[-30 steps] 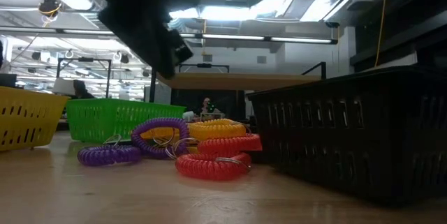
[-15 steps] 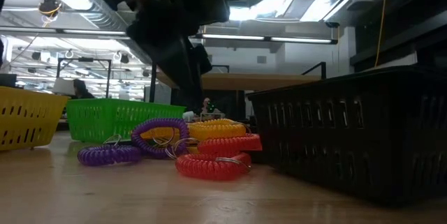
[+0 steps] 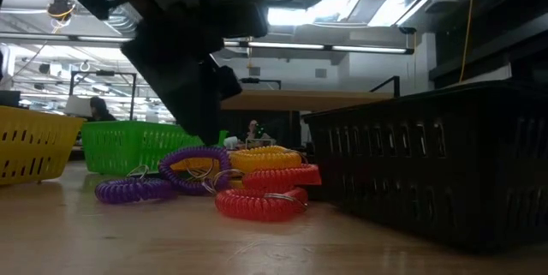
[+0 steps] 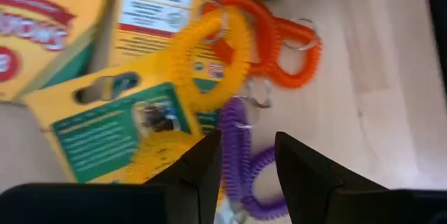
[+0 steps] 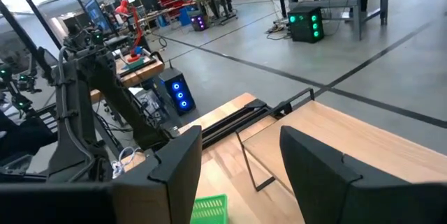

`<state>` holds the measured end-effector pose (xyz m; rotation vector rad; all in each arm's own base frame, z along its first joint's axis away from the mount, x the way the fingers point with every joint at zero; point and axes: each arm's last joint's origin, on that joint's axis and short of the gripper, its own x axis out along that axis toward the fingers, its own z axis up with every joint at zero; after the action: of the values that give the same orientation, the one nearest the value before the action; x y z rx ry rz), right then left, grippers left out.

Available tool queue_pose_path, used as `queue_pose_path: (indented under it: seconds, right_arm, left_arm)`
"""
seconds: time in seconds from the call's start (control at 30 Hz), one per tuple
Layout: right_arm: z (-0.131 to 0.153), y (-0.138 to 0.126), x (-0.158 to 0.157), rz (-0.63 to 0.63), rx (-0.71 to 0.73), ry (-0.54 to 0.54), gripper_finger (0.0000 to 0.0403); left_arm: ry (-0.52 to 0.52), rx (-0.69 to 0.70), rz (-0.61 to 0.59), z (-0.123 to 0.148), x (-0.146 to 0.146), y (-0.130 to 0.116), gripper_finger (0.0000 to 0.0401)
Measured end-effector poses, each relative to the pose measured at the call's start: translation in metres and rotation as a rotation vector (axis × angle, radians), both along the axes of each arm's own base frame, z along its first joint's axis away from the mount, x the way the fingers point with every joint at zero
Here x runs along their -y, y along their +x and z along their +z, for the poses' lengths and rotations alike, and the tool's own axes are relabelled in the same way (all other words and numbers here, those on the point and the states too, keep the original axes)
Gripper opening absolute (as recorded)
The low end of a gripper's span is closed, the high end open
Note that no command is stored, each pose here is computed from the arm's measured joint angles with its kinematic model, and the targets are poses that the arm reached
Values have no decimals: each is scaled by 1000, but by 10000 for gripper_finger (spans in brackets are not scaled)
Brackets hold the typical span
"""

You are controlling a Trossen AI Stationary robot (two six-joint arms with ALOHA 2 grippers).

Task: Pick & Place Office Desk Supplies
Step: Put the violet spring keychain into the green basket

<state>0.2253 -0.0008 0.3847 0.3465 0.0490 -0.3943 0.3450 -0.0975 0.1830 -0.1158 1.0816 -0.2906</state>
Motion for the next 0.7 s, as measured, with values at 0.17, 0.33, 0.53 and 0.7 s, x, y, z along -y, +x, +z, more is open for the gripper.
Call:
queue_pose_path:
  seconds: [0.17, 0.33, 0.53, 0.7]
  right_arm:
    - [0, 0, 0, 0, 1, 1, 197]
    - [0, 0, 0, 0, 0, 1, 197]
    - [0, 0, 0, 0, 0, 1, 197]
    - [0, 0, 0, 0, 0, 1, 197]
  left_arm:
    - [58, 11, 41, 0, -5, 1, 127]
    - [13, 3, 9, 0, -6, 1, 127]
    - [4, -5, -26, -5, 5, 0, 127]
    - [28, -52, -9, -23, 10, 3, 127]
